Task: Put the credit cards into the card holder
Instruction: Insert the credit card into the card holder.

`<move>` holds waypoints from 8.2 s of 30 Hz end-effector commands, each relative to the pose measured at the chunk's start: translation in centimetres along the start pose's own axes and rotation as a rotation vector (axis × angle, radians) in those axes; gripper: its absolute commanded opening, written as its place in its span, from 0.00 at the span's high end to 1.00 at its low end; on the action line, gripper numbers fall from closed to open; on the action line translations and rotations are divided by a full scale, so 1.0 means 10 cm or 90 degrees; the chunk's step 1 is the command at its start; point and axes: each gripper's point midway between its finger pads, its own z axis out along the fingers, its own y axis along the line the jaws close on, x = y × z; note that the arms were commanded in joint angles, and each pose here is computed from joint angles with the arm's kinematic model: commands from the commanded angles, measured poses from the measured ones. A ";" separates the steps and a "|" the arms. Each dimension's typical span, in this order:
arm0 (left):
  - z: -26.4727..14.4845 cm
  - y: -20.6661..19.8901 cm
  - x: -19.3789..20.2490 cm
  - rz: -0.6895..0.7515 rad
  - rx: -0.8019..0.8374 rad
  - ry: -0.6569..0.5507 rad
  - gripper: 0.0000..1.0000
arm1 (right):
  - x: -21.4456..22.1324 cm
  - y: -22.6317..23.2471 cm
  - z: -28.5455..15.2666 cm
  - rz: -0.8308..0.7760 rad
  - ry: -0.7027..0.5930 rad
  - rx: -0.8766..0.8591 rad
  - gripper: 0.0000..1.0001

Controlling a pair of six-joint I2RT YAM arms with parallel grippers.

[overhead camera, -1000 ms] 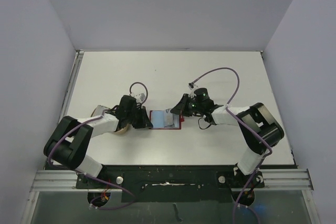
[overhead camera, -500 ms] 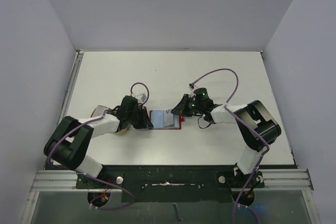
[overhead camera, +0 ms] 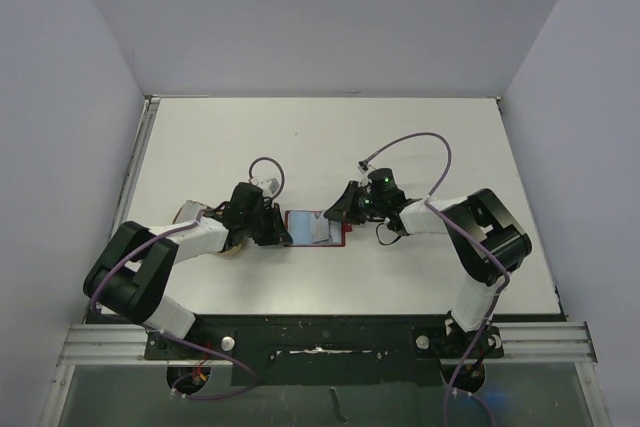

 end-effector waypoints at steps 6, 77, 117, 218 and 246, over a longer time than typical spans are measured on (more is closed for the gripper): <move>-0.02 -0.14 -0.13 0.001 0.018 -0.020 0.88 | -0.16 0.18 0.05 -0.031 -0.028 -0.054 1.00; 0.00 -0.19 -0.04 0.005 0.025 -0.018 0.92 | -0.08 0.29 0.25 -0.022 -0.032 -0.075 0.96; -0.23 -0.11 -0.36 -0.058 0.033 -0.120 0.75 | -0.13 0.19 0.13 -0.111 -0.034 0.070 0.44; -0.12 -0.04 -0.26 -0.027 0.050 -0.095 0.89 | 0.18 0.56 0.28 -0.141 0.015 0.018 0.41; -0.19 -0.12 -0.31 -0.036 0.068 -0.106 0.88 | 0.37 0.60 -0.08 -1.027 -0.006 -0.169 0.34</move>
